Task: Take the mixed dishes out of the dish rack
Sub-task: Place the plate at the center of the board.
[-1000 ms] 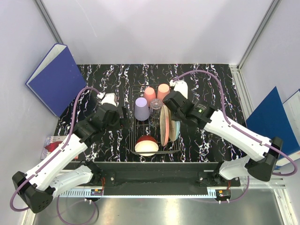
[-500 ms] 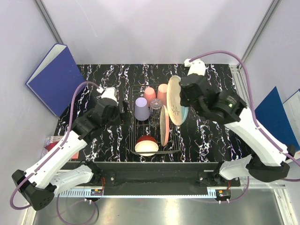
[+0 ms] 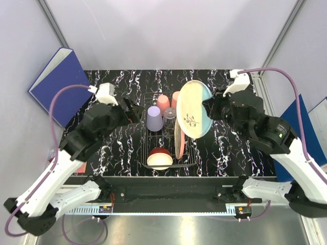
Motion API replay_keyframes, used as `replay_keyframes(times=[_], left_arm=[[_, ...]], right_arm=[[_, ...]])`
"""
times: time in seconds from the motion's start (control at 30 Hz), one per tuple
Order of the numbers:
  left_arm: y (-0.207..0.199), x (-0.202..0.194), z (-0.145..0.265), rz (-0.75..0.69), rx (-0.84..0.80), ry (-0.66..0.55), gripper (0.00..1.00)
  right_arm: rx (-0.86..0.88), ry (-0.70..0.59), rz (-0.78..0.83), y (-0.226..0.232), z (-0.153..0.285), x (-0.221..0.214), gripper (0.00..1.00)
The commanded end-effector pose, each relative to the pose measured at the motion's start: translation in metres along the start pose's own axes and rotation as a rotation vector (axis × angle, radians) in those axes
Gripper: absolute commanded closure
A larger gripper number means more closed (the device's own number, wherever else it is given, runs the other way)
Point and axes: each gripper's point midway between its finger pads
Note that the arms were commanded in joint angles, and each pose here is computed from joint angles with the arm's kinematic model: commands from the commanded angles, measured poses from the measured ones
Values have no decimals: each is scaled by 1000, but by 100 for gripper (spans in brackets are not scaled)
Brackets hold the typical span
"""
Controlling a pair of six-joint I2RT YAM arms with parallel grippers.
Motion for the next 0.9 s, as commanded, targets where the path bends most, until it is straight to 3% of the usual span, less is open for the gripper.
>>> replay_keyframes(times=[0.0,0.2,0.33,0.43,0.87], left_arm=[[-58,35,26,75,-286,-103,1],[-86,47,52,43,-447,-119,1],[-88,52,54,36,-451,-127,1],[-85,51,47,30,-442,-115,1],[-109,37,-2,90,-570,56,1]], right_arm=[[210,-280,-305,18,5,74,100],[499,-356,-530,20,-18,95,100],[749,-370,-680,31,-24,104,100],[858,-387,-699,38,-32,102,100],[898,-291,-660,48,-53,77,100]])
Point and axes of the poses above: each gripper's point midway between its finger pads, its own z axis back along the fingers, its own y axis along the line the jaws close on, x = y × z, and after that the axes turned 14 degrees about z, right-handed
